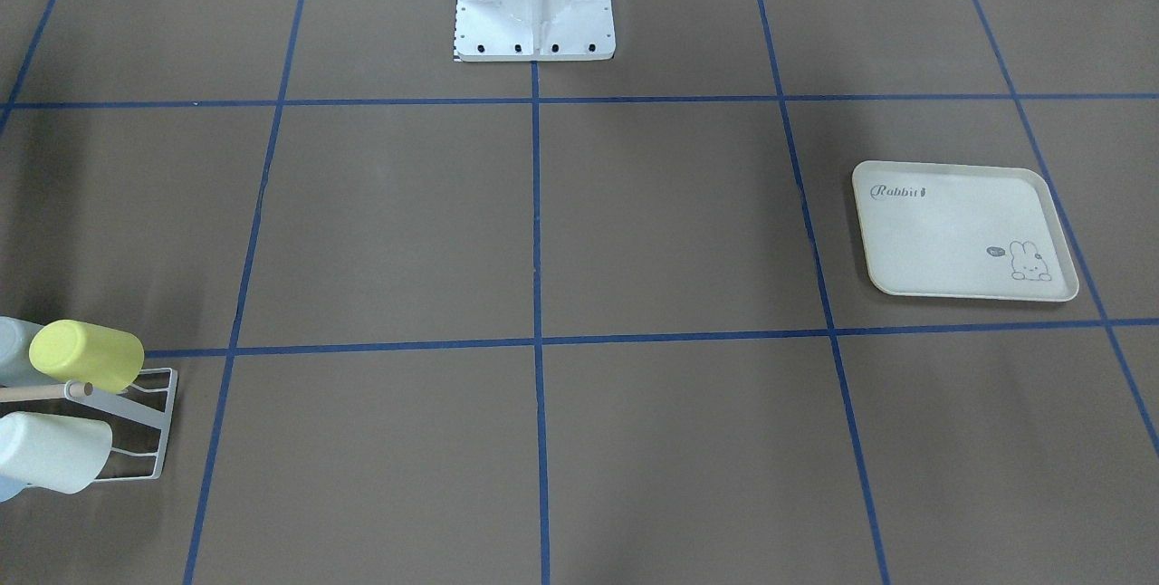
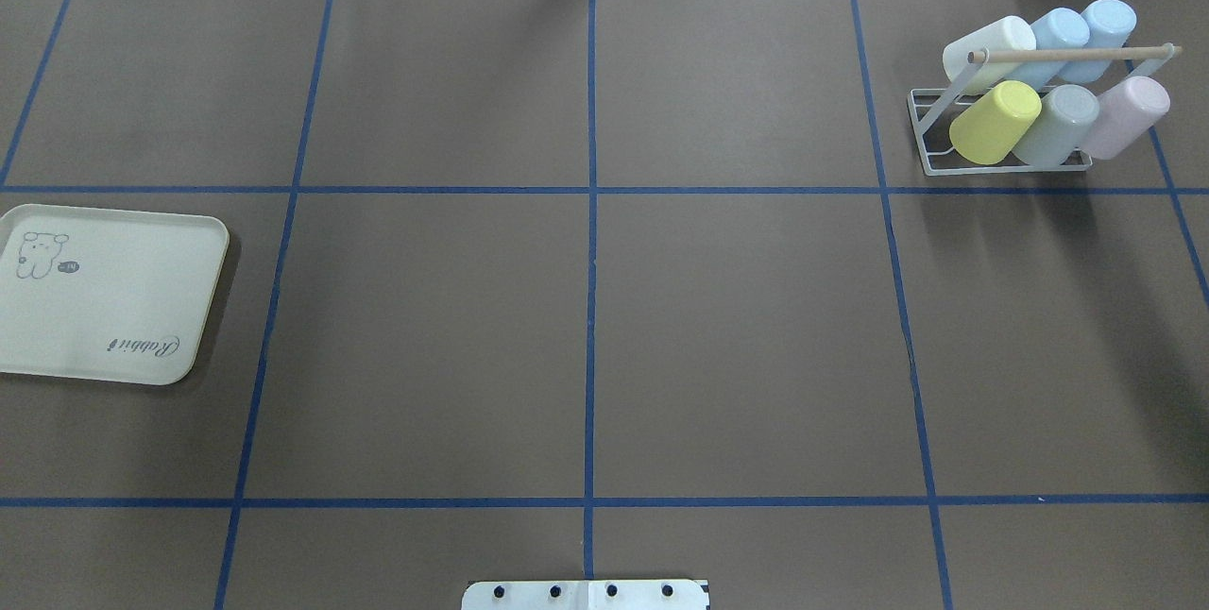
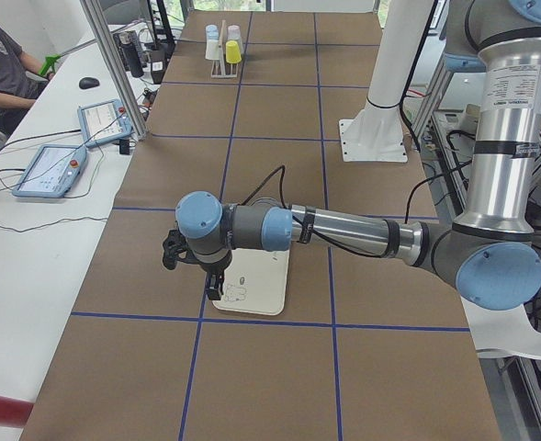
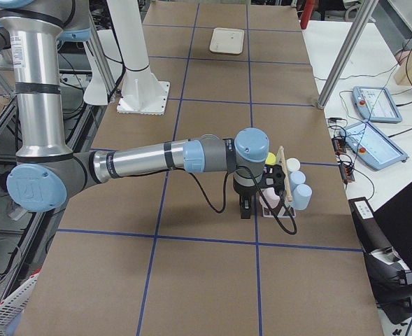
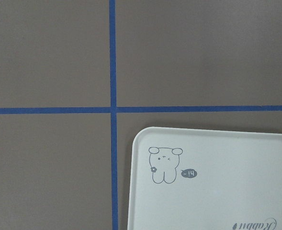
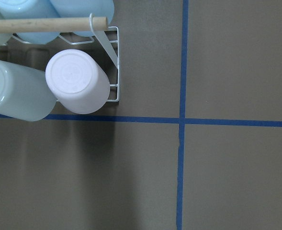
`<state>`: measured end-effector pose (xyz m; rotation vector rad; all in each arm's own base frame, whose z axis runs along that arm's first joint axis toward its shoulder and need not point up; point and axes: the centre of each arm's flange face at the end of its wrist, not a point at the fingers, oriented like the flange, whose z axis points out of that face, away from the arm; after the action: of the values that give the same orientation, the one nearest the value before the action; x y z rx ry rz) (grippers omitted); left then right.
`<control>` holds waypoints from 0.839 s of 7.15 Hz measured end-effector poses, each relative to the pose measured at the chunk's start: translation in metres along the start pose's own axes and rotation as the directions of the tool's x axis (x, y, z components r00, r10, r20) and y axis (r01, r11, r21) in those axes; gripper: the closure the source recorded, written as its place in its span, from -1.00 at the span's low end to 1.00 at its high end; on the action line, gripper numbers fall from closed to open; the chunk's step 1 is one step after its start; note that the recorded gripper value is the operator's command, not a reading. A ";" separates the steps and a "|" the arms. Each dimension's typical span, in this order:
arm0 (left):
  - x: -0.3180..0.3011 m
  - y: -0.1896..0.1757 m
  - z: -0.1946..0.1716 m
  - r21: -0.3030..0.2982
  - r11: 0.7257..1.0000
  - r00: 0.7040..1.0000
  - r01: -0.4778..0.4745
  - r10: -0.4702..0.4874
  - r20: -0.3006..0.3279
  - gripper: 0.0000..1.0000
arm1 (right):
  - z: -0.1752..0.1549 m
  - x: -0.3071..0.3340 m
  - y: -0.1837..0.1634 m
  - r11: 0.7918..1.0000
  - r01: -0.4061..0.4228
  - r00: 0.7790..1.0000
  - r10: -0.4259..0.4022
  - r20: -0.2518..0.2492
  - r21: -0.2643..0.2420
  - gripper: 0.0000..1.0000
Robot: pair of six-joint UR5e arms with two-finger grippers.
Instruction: Transfer IKEA cup to right arm and place on rack
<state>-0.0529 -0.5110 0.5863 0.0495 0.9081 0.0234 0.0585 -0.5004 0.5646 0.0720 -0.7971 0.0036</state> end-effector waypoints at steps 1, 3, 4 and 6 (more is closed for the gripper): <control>0.000 0.002 0.000 0.006 1.000 1.000 -0.009 0.009 0.000 -1.00 | 0.002 0.002 0.005 1.000 -0.003 1.000 0.003 0.006 -0.005 -0.98; -0.005 0.009 0.005 0.002 1.000 1.000 -0.004 0.004 0.000 -1.00 | -0.001 -0.004 0.013 1.000 0.007 1.000 -0.007 0.025 0.003 -0.98; -0.005 0.010 0.005 0.003 1.000 1.000 -0.006 0.006 0.002 -1.00 | -0.002 -0.005 0.015 1.000 0.003 1.000 -0.003 0.030 0.004 -0.98; -0.003 0.007 0.001 0.010 1.000 0.999 -0.010 0.010 0.035 -1.00 | 0.004 0.002 0.018 1.000 -0.020 0.999 0.020 0.031 -0.011 -0.98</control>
<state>-0.0535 -0.5046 0.5897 0.0640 0.8728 0.0269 0.0561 -0.4830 0.5700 0.0536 -0.8292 0.0170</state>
